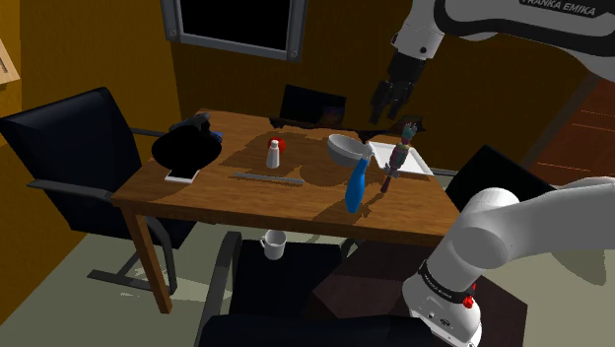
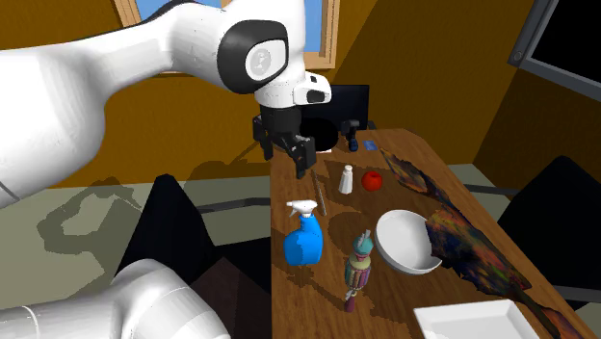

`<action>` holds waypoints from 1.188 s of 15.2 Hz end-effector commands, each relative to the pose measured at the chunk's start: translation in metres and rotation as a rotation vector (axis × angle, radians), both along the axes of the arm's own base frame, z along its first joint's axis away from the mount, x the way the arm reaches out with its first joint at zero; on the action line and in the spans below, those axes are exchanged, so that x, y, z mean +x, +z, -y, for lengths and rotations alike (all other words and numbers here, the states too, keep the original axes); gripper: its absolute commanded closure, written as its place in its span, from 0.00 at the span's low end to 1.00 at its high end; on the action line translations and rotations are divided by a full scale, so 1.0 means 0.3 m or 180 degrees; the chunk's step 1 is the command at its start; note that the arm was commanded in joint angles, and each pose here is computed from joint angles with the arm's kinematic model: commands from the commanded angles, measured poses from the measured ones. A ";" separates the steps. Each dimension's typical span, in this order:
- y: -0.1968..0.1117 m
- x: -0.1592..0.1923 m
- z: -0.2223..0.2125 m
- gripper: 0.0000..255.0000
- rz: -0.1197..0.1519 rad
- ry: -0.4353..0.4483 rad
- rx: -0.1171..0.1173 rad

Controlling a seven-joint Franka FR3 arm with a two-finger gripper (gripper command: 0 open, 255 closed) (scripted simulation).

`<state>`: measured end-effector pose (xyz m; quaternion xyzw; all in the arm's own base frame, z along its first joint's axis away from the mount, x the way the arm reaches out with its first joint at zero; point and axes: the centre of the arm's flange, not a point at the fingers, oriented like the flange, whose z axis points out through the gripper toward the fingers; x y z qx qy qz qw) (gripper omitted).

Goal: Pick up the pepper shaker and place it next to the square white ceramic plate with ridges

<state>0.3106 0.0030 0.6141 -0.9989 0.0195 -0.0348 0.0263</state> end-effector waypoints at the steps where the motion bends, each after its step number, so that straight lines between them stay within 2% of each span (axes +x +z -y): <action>1: 0.000 0.000 0.000 0.00 0.0000 0.0000 0.0000; 18: -0.377 0.662 -0.045 0.00 -0.0133 -0.0251 0.0093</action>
